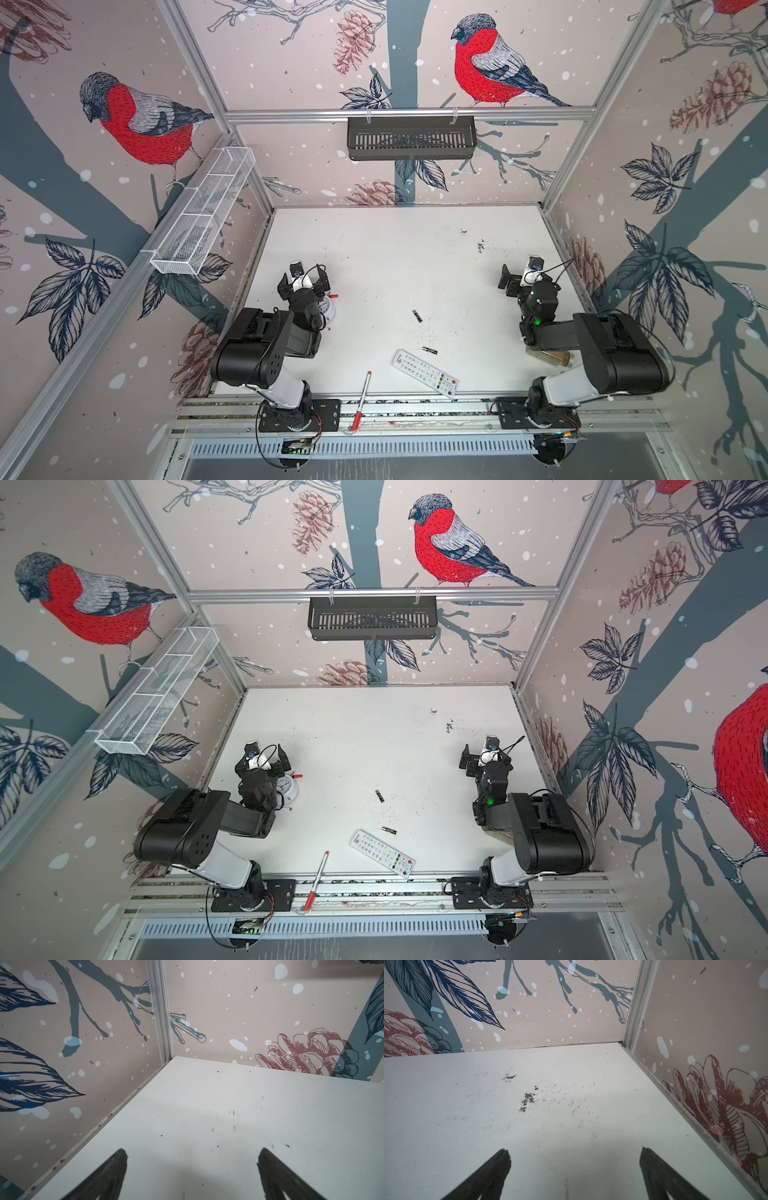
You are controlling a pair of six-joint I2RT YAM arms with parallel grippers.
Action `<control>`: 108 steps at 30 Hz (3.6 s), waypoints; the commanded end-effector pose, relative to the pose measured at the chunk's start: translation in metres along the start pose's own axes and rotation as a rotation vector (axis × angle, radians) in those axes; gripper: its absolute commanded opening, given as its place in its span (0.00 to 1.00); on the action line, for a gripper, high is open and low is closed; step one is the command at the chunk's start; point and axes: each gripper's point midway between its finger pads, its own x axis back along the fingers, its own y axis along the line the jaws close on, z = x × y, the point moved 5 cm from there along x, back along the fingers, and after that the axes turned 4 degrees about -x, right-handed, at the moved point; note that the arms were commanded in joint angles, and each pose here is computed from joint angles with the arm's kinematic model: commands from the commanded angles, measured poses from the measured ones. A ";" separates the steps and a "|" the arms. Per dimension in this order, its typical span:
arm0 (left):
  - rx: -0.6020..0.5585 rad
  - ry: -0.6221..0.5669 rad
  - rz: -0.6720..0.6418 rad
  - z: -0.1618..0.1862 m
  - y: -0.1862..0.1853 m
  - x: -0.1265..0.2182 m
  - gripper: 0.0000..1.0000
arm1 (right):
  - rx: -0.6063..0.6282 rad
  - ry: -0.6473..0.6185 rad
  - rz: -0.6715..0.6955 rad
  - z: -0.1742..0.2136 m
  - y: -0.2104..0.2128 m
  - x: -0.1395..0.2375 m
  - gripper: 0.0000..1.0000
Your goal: Load the batteries into the remote control
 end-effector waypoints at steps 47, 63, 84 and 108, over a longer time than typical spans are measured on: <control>-0.055 0.036 -0.045 -0.022 -0.008 -0.011 0.98 | -0.021 -0.024 -0.016 -0.006 0.000 -0.001 1.00; -0.063 0.319 -0.246 -0.073 -0.066 -0.021 0.98 | 0.038 0.125 -0.011 -0.049 0.046 -0.014 1.00; 0.044 0.604 0.401 -0.095 -0.122 0.079 0.97 | 0.306 0.811 -0.730 0.071 0.227 0.221 0.99; 0.007 0.529 0.532 -0.111 -0.105 0.107 0.98 | 0.578 0.999 -0.780 0.136 0.227 0.275 0.73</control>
